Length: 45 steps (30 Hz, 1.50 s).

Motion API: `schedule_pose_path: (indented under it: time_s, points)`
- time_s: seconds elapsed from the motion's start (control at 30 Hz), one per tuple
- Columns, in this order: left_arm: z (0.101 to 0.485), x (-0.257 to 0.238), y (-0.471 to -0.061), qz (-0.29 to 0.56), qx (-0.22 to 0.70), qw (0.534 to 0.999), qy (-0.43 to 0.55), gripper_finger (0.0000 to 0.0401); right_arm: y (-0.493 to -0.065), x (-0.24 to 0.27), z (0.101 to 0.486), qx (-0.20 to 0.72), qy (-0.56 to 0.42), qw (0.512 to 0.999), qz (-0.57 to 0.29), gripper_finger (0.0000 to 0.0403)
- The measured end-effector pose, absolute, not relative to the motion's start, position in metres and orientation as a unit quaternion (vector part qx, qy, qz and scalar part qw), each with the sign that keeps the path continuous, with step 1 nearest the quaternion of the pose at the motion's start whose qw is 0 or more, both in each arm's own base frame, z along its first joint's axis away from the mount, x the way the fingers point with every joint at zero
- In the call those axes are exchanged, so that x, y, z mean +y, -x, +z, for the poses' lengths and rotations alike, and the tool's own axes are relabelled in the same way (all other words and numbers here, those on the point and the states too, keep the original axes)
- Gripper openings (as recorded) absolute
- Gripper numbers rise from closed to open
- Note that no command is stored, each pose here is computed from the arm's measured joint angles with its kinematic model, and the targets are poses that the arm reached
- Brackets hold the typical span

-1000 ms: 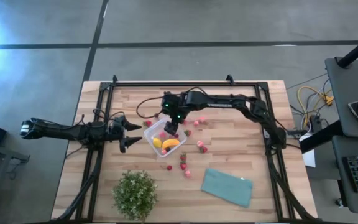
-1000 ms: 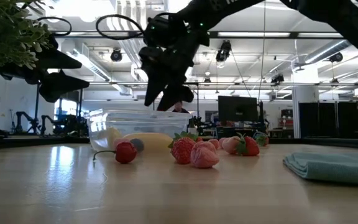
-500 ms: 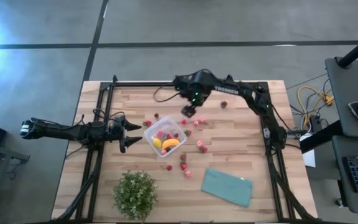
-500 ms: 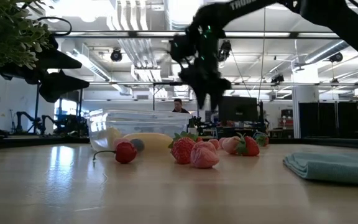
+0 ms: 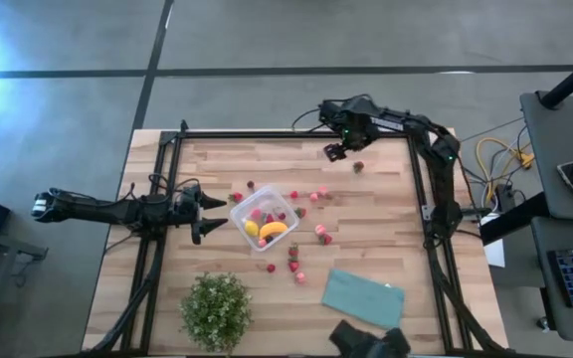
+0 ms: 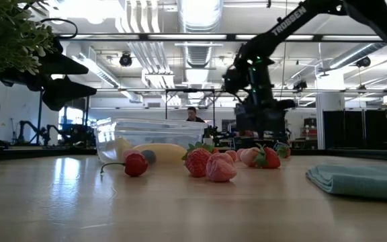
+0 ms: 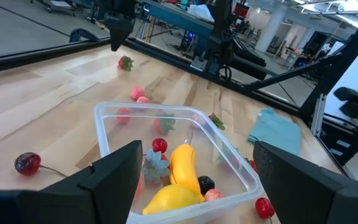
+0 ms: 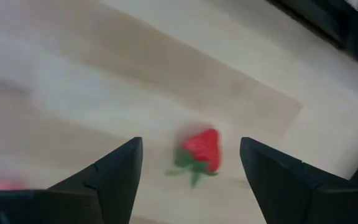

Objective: Pick and placing Produce into tupperware
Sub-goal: Put the red strawberry into the transparent bin

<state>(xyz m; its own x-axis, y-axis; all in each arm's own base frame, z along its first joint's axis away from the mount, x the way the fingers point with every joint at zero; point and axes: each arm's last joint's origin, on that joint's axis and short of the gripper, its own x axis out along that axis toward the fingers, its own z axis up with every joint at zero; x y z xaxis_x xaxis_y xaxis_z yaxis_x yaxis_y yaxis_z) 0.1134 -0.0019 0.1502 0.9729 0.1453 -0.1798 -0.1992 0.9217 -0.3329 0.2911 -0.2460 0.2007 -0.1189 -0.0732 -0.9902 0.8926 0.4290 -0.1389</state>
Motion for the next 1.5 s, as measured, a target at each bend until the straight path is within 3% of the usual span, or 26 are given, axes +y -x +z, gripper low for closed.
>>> schedule_pose_path:
  time_s: [0.3, 0.47, 0.9, 1.5]
  points:
    - [0.15, -0.002, -0.113, 0.088, 0.076, 0.977, 0.177, 0.0293, -0.246, -0.239, 0.182, 0.559, -0.407, 0.541, -0.478, 0.026]
    - [0.15, -0.002, -0.113, 0.088, 0.076, 0.977, 0.177, 0.0293, -0.242, -0.234, 0.173, 0.518, -0.434, 0.553, -0.487, 0.0257]
    - [0.15, -0.002, -0.113, 0.088, 0.076, 0.977, 0.177, 0.0293, -0.236, -0.226, 0.151, 0.512, -0.452, 0.542, -0.489, 0.0247]
    - [0.15, -0.002, -0.113, 0.088, 0.076, 0.977, 0.177, 0.0293, -0.24, -0.224, 0.15, 0.517, -0.44, 0.564, -0.47, 0.0141]
